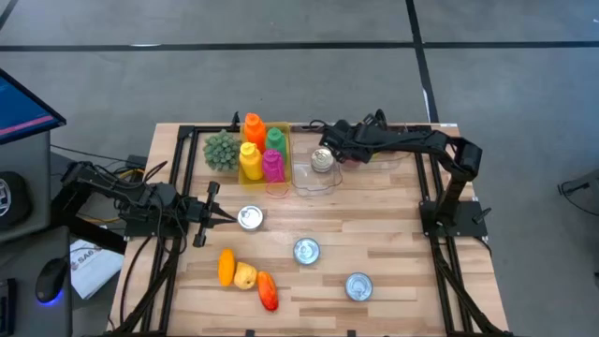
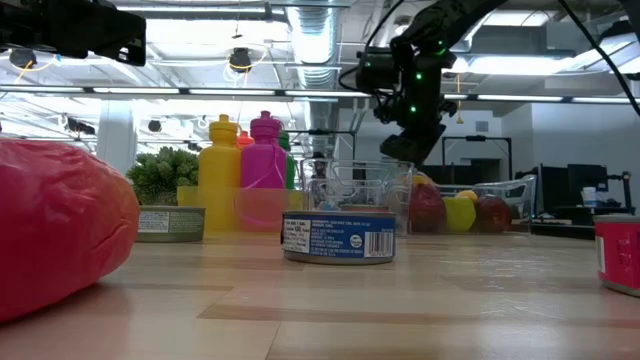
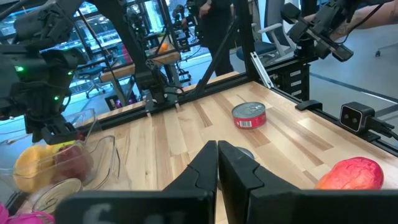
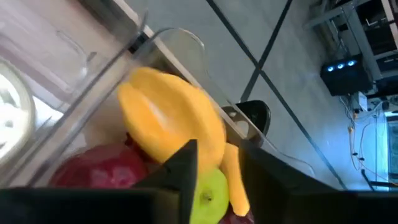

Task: Pick & Place Food Item
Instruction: Put the yellow starfruit into the right transparent bin, then stack the dark blue tuna on top of the blue can in the left transparent bin

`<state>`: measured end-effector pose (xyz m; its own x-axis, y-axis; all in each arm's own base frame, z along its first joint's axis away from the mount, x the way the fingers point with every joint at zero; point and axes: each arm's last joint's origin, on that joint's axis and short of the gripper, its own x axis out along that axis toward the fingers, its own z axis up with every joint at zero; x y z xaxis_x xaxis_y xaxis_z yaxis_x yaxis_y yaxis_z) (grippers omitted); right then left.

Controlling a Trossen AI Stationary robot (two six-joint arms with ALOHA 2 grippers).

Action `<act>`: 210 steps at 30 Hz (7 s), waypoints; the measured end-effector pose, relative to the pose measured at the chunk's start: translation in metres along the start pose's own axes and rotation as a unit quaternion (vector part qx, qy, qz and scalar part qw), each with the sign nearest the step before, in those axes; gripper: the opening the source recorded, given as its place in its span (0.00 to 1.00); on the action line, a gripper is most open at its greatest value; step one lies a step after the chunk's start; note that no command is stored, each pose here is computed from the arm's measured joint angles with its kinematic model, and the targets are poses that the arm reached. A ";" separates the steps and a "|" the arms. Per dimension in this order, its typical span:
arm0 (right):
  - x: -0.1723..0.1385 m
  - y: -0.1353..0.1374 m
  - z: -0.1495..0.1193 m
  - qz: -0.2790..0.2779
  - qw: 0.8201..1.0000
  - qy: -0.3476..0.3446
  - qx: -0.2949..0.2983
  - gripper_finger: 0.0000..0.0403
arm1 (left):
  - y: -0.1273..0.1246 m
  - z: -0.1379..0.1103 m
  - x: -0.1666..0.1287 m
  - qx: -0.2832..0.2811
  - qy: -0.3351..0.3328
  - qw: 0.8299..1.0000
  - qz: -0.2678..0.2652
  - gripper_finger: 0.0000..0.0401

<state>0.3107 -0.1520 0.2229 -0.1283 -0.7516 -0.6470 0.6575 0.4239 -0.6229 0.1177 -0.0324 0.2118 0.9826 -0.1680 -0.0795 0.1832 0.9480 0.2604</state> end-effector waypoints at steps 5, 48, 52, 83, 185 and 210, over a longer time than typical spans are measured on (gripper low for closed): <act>-0.008 0.004 -0.001 0.002 1.000 -0.006 -0.013 0.39 | 0.000 0.000 0.000 0.000 0.000 1.000 0.000 0.01; -0.237 0.081 -0.058 0.260 0.949 -0.174 0.024 0.09 | 0.000 0.000 0.000 0.000 0.000 1.000 0.000 0.01; -0.254 0.086 -0.077 0.283 0.943 -0.174 0.036 0.09 | 0.000 0.000 0.000 0.000 0.000 1.000 0.000 0.01; -0.309 0.096 -0.146 0.404 0.885 -0.097 0.211 0.09 | 0.000 0.001 0.000 -0.001 -0.006 1.000 0.001 0.01; -0.190 0.166 -0.176 0.441 0.846 -0.069 0.292 0.00 | -0.013 -0.020 0.052 -0.141 0.057 0.988 -0.020 0.01; -0.166 0.198 -0.186 0.421 0.861 -0.040 0.284 0.00 | -0.019 -0.030 0.074 -0.125 0.045 0.991 -0.019 0.01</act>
<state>0.3237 0.1510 0.1252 0.6070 -0.3413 -0.7177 0.7527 0.5367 0.3814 0.1857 -0.0545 0.1721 0.9659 -0.1915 -0.1742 0.1962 0.9805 0.0101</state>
